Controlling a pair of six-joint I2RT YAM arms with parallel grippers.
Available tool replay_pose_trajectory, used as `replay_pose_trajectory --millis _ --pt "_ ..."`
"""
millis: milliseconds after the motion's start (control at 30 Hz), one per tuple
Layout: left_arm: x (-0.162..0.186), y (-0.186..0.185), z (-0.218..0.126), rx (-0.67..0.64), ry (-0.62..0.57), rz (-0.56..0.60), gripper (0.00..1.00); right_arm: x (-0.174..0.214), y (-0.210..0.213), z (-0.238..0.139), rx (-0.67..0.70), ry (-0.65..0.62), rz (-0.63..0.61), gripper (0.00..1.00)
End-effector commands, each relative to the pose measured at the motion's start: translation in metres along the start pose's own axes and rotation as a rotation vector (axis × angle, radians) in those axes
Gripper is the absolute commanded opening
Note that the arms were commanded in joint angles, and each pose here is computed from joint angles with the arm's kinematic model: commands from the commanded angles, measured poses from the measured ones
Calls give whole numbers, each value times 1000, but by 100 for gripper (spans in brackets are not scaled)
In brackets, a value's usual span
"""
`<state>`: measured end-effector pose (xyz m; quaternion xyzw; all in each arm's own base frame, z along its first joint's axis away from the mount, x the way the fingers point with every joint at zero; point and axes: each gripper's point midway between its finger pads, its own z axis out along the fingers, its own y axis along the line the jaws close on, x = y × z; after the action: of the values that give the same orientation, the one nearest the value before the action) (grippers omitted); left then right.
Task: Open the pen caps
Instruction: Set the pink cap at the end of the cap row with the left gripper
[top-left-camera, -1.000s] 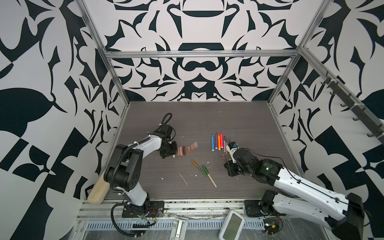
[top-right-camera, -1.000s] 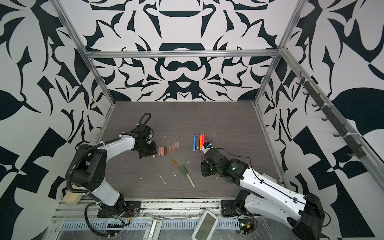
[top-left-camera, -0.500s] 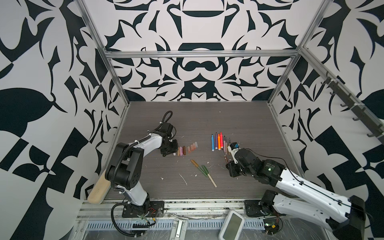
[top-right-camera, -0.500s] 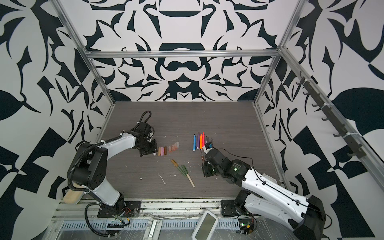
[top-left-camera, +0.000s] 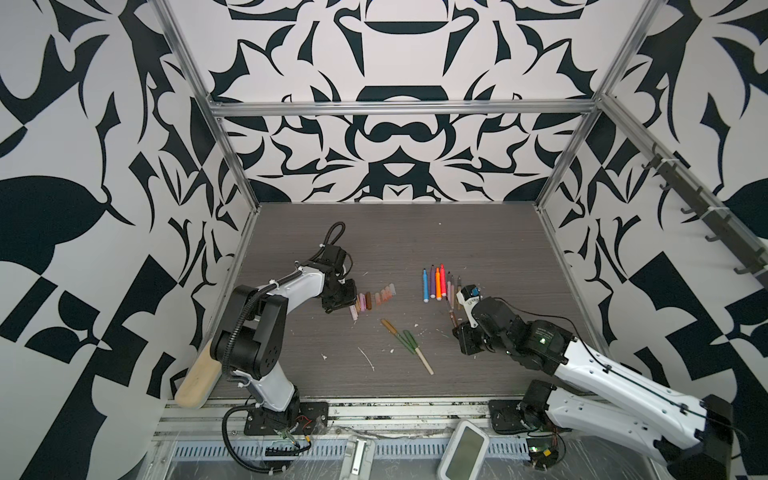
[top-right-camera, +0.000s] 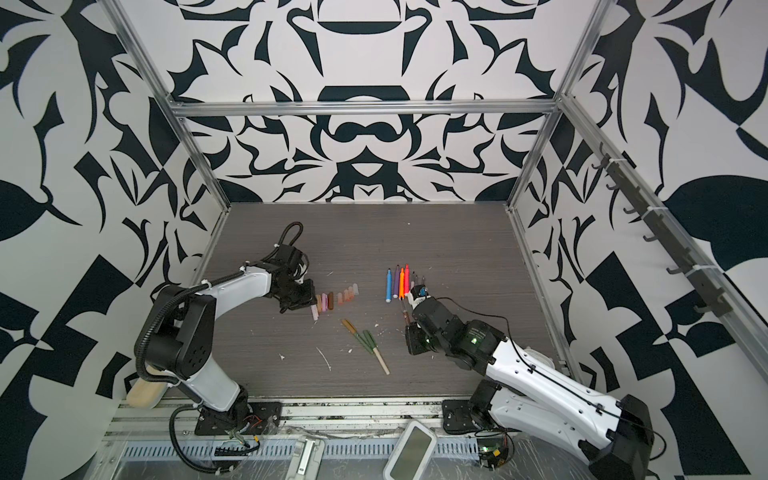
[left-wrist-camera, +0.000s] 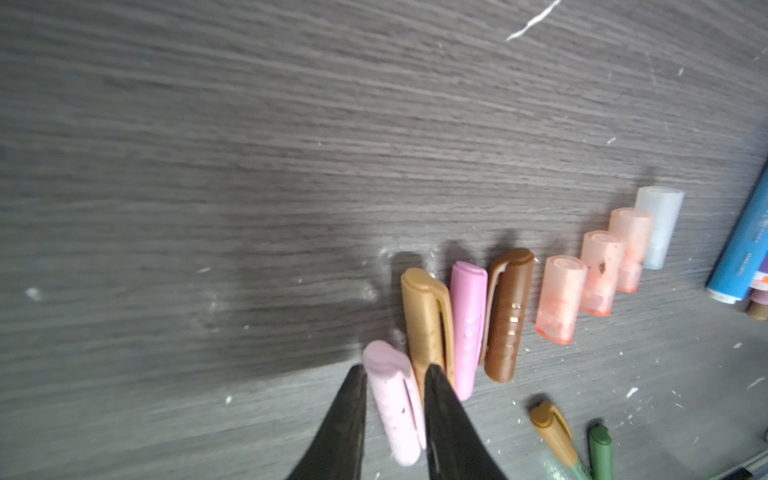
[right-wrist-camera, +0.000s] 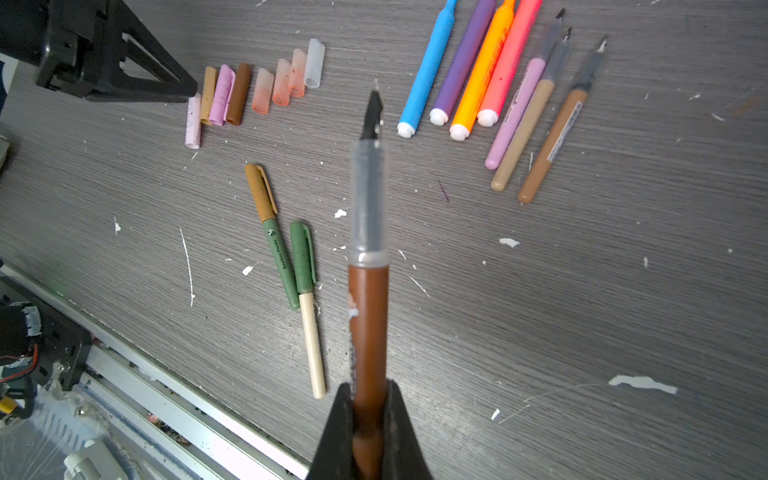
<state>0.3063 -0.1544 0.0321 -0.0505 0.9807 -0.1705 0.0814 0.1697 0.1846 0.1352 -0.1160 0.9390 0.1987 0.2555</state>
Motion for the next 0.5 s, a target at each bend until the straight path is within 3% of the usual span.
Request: replay_pose_trajectory --millis 0,267,467 --pt "-2 -4 -6 13 -1 -9 28 -3 -1 -3 -2 -17 -6 0" --pt "4 -4 -11 21 1 -20 29 -5 -2 -5 5 -25 -13 0" --pt "15 -12 -22 97 -21 -45 32 -5 -4 -5 16 -27 -16 0"
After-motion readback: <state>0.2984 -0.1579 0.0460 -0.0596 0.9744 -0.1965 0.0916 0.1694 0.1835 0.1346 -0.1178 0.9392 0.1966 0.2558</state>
